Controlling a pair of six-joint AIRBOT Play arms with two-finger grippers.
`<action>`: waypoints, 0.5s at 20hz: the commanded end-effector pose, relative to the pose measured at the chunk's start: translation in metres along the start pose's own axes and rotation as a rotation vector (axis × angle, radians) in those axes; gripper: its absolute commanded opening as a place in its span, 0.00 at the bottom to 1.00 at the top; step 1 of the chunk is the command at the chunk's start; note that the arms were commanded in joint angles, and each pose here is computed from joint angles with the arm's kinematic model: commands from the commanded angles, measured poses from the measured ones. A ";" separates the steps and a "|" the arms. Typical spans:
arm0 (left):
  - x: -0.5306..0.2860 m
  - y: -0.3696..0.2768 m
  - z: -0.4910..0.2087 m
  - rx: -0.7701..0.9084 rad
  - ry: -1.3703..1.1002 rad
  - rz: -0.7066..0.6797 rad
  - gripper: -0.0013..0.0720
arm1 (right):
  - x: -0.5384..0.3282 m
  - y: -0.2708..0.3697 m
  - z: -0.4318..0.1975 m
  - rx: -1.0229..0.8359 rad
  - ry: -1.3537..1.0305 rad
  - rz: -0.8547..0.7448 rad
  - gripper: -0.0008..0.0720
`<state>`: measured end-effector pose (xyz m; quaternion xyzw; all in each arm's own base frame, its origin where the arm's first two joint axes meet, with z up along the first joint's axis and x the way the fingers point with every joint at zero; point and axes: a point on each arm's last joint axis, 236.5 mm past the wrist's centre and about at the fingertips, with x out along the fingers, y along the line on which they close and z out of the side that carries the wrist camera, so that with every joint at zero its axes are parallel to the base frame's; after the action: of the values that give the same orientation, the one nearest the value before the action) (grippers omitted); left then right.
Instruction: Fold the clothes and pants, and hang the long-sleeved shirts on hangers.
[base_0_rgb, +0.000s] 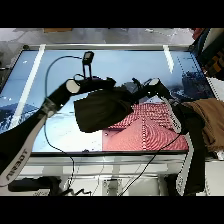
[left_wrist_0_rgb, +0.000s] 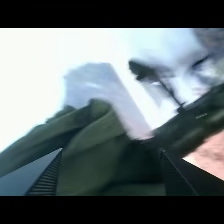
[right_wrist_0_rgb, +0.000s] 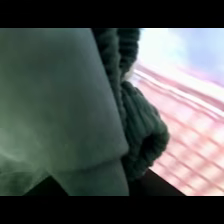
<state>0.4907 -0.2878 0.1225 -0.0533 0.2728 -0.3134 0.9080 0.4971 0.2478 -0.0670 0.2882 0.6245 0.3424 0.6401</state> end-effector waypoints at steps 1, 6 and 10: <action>-0.051 0.046 0.021 0.264 0.023 0.171 0.83 | -0.047 0.057 0.037 -0.125 -0.134 0.042 0.08; -0.131 0.063 0.049 0.345 0.020 0.274 0.83 | -0.219 0.107 0.065 -0.195 -0.475 -0.022 0.08; -0.181 0.068 0.065 0.443 0.004 0.371 0.83 | -0.387 0.045 0.040 0.057 -0.775 -0.345 0.08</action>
<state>0.4595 -0.1608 0.2221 0.1467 0.2117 -0.2270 0.9392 0.5566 0.0772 0.1653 0.2956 0.4207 0.2354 0.8247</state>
